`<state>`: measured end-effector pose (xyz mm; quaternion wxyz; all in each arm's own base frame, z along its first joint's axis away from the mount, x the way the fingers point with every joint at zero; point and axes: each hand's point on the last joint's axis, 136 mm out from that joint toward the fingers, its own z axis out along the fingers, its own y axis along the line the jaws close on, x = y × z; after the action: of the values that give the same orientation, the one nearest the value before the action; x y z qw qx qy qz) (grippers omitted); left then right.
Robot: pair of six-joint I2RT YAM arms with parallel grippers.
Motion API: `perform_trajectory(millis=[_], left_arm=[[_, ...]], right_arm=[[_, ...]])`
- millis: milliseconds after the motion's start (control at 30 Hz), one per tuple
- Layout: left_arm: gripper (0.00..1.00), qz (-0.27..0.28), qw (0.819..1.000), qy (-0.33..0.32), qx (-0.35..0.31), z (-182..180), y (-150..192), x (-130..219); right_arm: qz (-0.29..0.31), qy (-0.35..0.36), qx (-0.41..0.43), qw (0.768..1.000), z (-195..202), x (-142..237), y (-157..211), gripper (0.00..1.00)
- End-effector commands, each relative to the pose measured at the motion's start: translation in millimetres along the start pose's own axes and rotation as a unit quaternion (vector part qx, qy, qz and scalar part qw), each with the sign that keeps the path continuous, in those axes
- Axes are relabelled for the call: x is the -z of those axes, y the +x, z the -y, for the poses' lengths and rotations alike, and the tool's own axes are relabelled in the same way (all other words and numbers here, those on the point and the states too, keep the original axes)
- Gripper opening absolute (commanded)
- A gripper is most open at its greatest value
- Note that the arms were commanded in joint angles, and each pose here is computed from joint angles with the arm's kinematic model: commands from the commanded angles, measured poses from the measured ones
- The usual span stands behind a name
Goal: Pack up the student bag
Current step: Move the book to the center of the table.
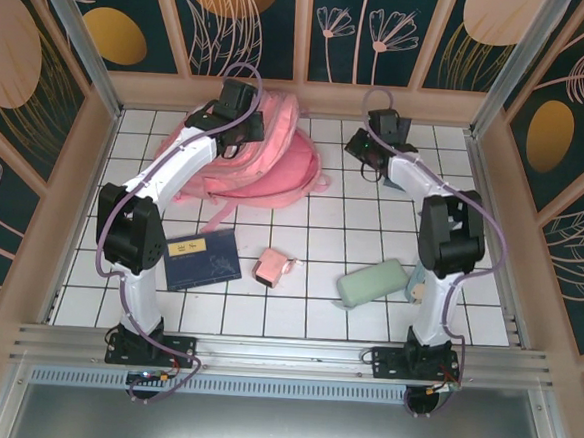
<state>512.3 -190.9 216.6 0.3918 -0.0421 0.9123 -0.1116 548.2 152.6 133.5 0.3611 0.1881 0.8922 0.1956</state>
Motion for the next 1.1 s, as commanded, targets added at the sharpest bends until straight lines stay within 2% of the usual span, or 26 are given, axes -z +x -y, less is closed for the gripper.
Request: perform_trajectory(millis=[0,167,367,533,733,1067], left_arm=[[0.00,0.036,0.999,-0.022,0.034,-14.5,-18.3,14.4],[0.00,0.024,0.999,-0.014,0.040,-13.1,-11.2,12.1],[0.00,0.015,0.999,-0.006,0.043,-10.5,-7.2,9.7],[0.00,0.015,0.999,-0.005,0.043,-9.1,-9.1,8.9],[0.00,0.006,0.999,-0.007,0.038,-9.1,-5.9,4.1],[0.00,0.002,0.999,-0.015,0.033,-13.4,-1.2,3.4]], right_arm=[[0.009,0.090,0.008,0.996,42.2,-20.9,-19.3,0.00],[0.010,0.137,-0.011,0.990,75.2,-53.3,-45.2,0.00],[-0.020,0.151,-0.030,0.988,102.2,-90.4,-49.5,0.00],[-0.071,0.142,-0.050,0.986,113.0,-113.9,-20.8,0.00],[-0.146,0.114,-0.050,0.981,103.6,-124.3,23.7,0.00],[-0.233,0.057,0.003,0.971,44.6,-111.3,93.0,0.00]])
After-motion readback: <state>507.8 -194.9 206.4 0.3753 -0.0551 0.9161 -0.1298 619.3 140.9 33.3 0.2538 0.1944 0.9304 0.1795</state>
